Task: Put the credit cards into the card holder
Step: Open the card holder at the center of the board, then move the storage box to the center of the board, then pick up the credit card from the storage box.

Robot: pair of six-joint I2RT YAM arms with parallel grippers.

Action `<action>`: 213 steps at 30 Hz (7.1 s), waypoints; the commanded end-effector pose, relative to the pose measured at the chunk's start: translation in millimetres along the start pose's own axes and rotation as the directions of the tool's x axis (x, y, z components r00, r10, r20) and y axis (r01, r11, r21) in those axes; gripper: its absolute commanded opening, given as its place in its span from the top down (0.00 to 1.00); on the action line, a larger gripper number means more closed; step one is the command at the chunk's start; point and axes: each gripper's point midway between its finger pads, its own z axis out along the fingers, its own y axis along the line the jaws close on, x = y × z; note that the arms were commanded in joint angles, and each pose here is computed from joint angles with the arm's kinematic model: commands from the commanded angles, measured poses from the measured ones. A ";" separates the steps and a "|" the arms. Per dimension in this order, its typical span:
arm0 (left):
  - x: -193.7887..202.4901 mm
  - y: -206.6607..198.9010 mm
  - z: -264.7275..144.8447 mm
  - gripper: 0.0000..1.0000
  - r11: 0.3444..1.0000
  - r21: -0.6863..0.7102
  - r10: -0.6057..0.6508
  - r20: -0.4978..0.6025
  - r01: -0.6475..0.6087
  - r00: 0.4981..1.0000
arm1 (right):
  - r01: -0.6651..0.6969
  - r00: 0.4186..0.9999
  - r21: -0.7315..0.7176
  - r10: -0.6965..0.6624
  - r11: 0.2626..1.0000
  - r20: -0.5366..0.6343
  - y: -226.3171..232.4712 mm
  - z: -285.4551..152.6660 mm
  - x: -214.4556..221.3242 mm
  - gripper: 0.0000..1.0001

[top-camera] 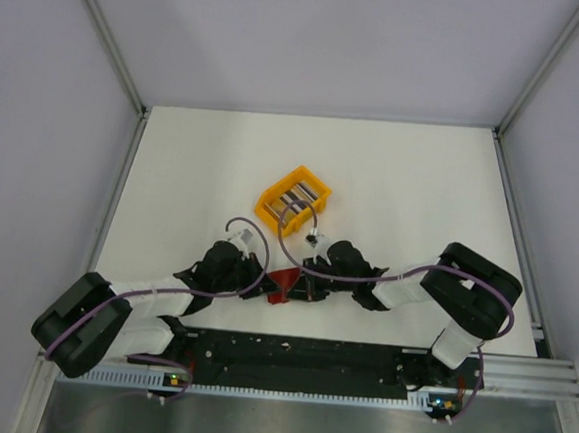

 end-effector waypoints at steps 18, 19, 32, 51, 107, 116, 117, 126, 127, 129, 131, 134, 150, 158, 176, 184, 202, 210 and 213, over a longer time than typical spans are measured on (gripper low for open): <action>-9.2 22.8 3.6 0.95 0.984 -0.160 -0.066 0.045 0.072 0.997 | 0.419 0.873 -0.307 -0.472 0.855 -0.122 45.4 -29.4 60.7 0.86; -9.6 22.2 3.7 0.93 0.985 -0.159 -0.065 0.045 0.072 0.997 | 0.413 0.869 -0.319 -0.474 0.853 -0.142 45.8 -31.0 64.3 0.85; -11.1 18.6 -2.0 0.53 0.986 -0.159 -0.039 0.043 0.045 0.998 | 0.357 0.892 -0.211 -0.399 0.910 -0.213 47.4 -47.7 57.6 0.78; -39.4 41.8 -55.1 0.35 0.910 -0.415 0.082 0.174 -0.002 0.981 | 0.072 0.996 0.197 -0.083 0.978 0.045 41.2 9.3 -52.6 0.90; -6.6 -5.8 -11.0 0.28 0.975 0.000 0.224 0.018 -0.224 0.974 | 0.061 0.997 0.537 -0.074 0.842 0.004 -61.6 -48.0 -21.8 0.86; -49.8 -24.8 -32.0 0.22 0.952 -0.137 0.290 0.128 -0.273 0.948 | 0.079 0.968 0.418 -0.170 0.905 0.184 -2.4 -86.0 -101.2 0.45; -53.5 -29.4 -33.2 0.22 0.952 -0.136 0.293 0.136 -0.276 0.946 | 0.080 0.962 0.431 -0.183 0.899 0.203 1.9 -90.6 -114.1 0.42; -67.5 -36.5 -48.4 0.20 0.950 -0.195 0.278 0.176 -0.243 0.944 | -0.167 0.929 0.630 -0.092 0.759 0.357 -39.1 -106.4 -223.8 0.39; -69.6 -35.2 -51.4 0.19 0.950 -0.210 0.272 0.188 -0.232 0.944 | -0.189 0.926 0.626 -0.075 0.757 0.370 -43.2 -102.5 -231.4 0.39; -76.8 -30.3 -59.0 0.18 0.947 -0.252 0.259 0.230 -0.200 0.938 | -0.217 0.930 0.624 -0.035 0.751 0.366 -53.9 -90.6 -239.7 0.38; -78.8 -26.0 -64.5 0.17 0.942 -0.281 0.254 0.246 -0.181 0.935 | -0.236 0.930 0.641 -0.022 0.730 0.367 -64.8 -82.6 -246.5 0.38; -82.2 -24.9 -70.1 0.16 0.939 -0.297 0.254 0.266 -0.172 0.930 | -0.268 0.925 0.676 -0.014 0.686 0.381 -83.6 -76.8 -251.2 0.37; -81.0 -26.1 -68.9 0.15 0.944 -0.286 0.245 0.263 -0.167 0.933 | -0.254 0.945 0.808 -0.042 0.532 0.325 -147.1 -108.0 -221.1 0.37; -81.2 -29.0 -65.5 0.15 0.947 -0.271 0.246 0.261 -0.174 0.933 | -0.257 0.944 0.837 -0.060 0.483 0.324 -156.2 -153.3 -171.2 0.37; -75.6 -39.5 -57.6 0.15 0.957 -0.201 0.252 0.235 -0.207 0.939 | 0.018 0.927 0.844 -0.326 0.536 0.187 -162.8 -233.2 -155.4 0.70; -67.5 -44.7 -54.8 0.16 0.959 -0.162 0.260 0.194 -0.231 0.946 | 0.167 0.924 0.710 -0.360 0.684 0.128 -160.0 -210.2 -162.3 0.91; -65.1 -47.6 -47.3 0.16 0.953 -0.138 0.289 0.167 -0.268 0.943 | 0.338 0.892 0.669 -0.452 0.662 -0.004 -156.4 -203.5 -186.7 0.69; -68.4 -61.7 -40.5 0.16 0.953 -0.087 0.300 0.168 -0.289 0.939 | 0.187 0.905 0.603 -0.375 0.775 0.201 -97.2 -214.8 -218.7 0.26; -71.7 -70.4 -33.5 0.15 0.957 -0.059 0.291 0.164 -0.285 0.943 | 0.156 0.901 0.518 -0.336 0.841 0.273 -65.6 -199.5 -214.8 0.28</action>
